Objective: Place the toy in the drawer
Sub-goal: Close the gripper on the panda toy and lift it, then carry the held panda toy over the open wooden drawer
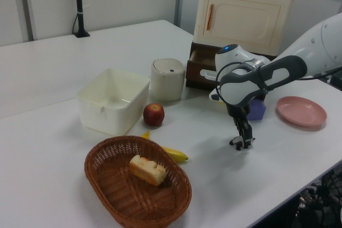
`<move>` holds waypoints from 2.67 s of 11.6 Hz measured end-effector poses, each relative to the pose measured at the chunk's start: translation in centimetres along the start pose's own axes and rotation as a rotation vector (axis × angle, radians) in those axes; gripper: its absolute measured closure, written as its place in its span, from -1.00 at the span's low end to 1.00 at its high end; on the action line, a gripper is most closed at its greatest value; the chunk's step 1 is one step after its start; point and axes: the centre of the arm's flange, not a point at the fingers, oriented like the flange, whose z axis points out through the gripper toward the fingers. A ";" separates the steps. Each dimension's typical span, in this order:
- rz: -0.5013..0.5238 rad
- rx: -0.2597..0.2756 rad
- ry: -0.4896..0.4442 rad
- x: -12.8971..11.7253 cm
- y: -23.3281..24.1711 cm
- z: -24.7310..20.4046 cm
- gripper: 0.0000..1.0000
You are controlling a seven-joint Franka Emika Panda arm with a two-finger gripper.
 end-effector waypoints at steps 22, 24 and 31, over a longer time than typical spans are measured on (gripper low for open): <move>0.648 -0.117 0.490 -1.5 7.6 -20.7 0.22; 0.723 -0.123 0.548 -5.1 9.2 -22.3 0.22; 0.931 -0.168 0.607 -15.3 15.1 -21.5 0.22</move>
